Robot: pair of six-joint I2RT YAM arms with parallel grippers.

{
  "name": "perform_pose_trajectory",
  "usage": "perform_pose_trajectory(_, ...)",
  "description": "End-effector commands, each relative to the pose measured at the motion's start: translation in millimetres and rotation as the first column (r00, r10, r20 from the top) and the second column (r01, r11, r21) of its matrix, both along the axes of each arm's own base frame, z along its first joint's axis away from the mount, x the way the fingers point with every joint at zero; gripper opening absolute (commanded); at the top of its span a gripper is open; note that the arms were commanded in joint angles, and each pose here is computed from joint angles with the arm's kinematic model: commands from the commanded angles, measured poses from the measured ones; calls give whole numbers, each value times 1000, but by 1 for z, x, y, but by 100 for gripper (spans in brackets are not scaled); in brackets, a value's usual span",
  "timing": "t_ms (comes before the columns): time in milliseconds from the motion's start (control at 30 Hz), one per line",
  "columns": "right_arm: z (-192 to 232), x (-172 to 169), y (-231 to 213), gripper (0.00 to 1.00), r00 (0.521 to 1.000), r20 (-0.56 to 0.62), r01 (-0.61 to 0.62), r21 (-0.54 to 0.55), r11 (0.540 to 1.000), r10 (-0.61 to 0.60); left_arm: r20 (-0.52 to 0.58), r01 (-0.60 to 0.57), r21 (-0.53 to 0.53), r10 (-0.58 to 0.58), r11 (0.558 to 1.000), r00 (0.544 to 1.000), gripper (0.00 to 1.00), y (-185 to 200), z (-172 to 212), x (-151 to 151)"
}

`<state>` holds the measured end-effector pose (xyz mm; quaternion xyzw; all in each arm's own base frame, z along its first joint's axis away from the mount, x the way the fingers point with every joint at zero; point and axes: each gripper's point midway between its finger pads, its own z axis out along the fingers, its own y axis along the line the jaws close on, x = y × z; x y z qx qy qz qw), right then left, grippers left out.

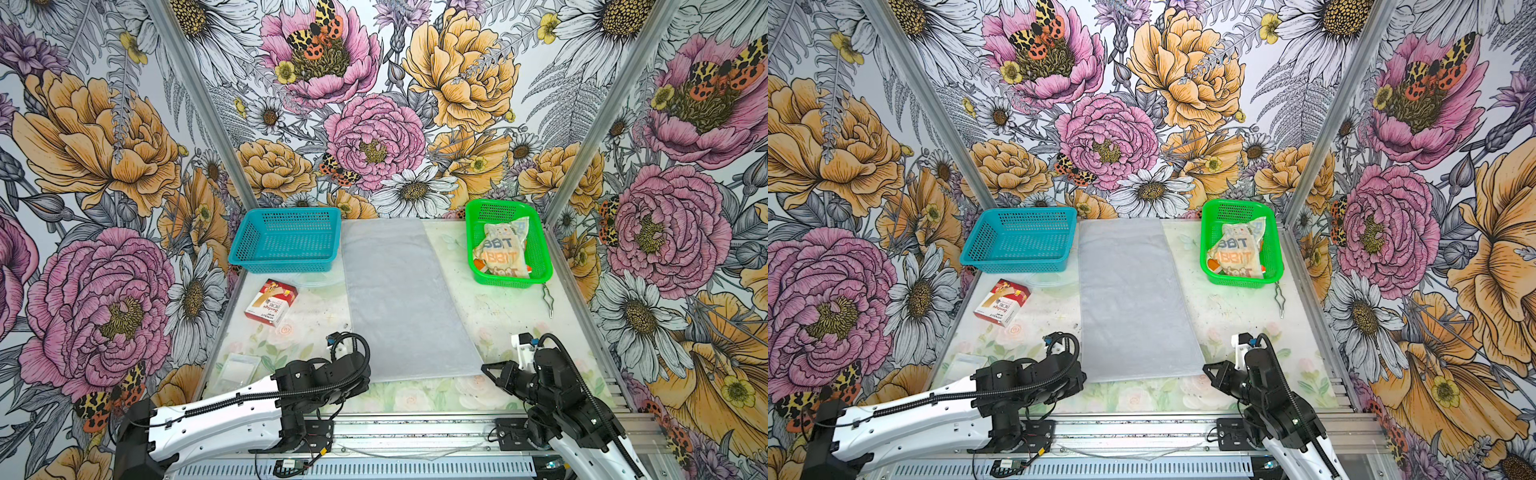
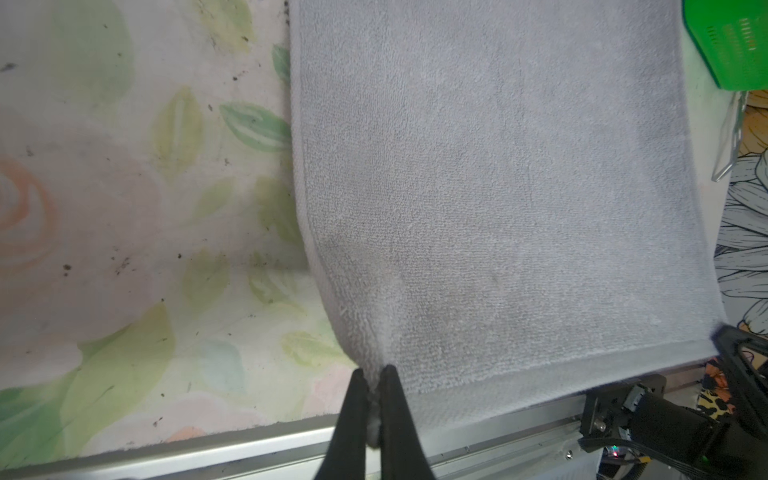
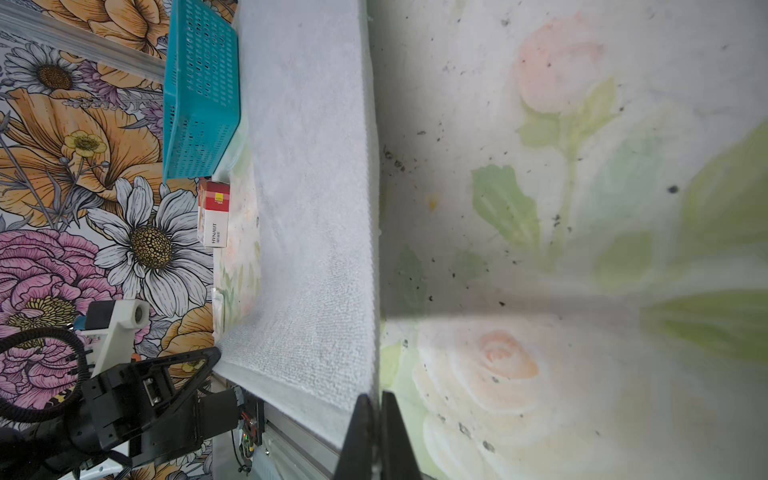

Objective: Fold and stack the towels
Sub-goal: 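Release the towel edge with both grippers near the robot, then pinch the grey towel's two corners nearest the robot with both grippers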

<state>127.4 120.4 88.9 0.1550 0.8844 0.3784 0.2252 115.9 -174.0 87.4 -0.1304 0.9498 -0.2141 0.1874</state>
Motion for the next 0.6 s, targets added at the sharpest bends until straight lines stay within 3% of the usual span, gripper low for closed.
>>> perform_pose_trajectory(0, 3, -6, -9, 4, 1000, -2, 16, -40, 999, -16, -18, -30, 61, 31, 998, 999, 0, 10, -11, -5)
perform_pose_trajectory(100, 0, -9, -11, 18, 1000, -16, 19, -45, 999, -20, -30, -24, 70, 26, 997, 999, 0, 8, -16, -12)
perform_pose_trajectory(300, -5, -10, -17, 51, 999, -25, 31, -91, 995, -34, -16, -30, 78, 31, 997, 999, 25, 14, -19, -12)
perform_pose_trajectory(467, 7, -3, -26, 55, 999, 12, 43, -166, 985, -41, -1, -15, 98, 15, 995, 1000, 31, 21, -13, -11)
perform_pose_trajectory(567, 18, 3, -22, 55, 998, 50, -22, -215, 976, 34, -18, 61, 129, -59, 990, 998, 36, 18, -17, -18)
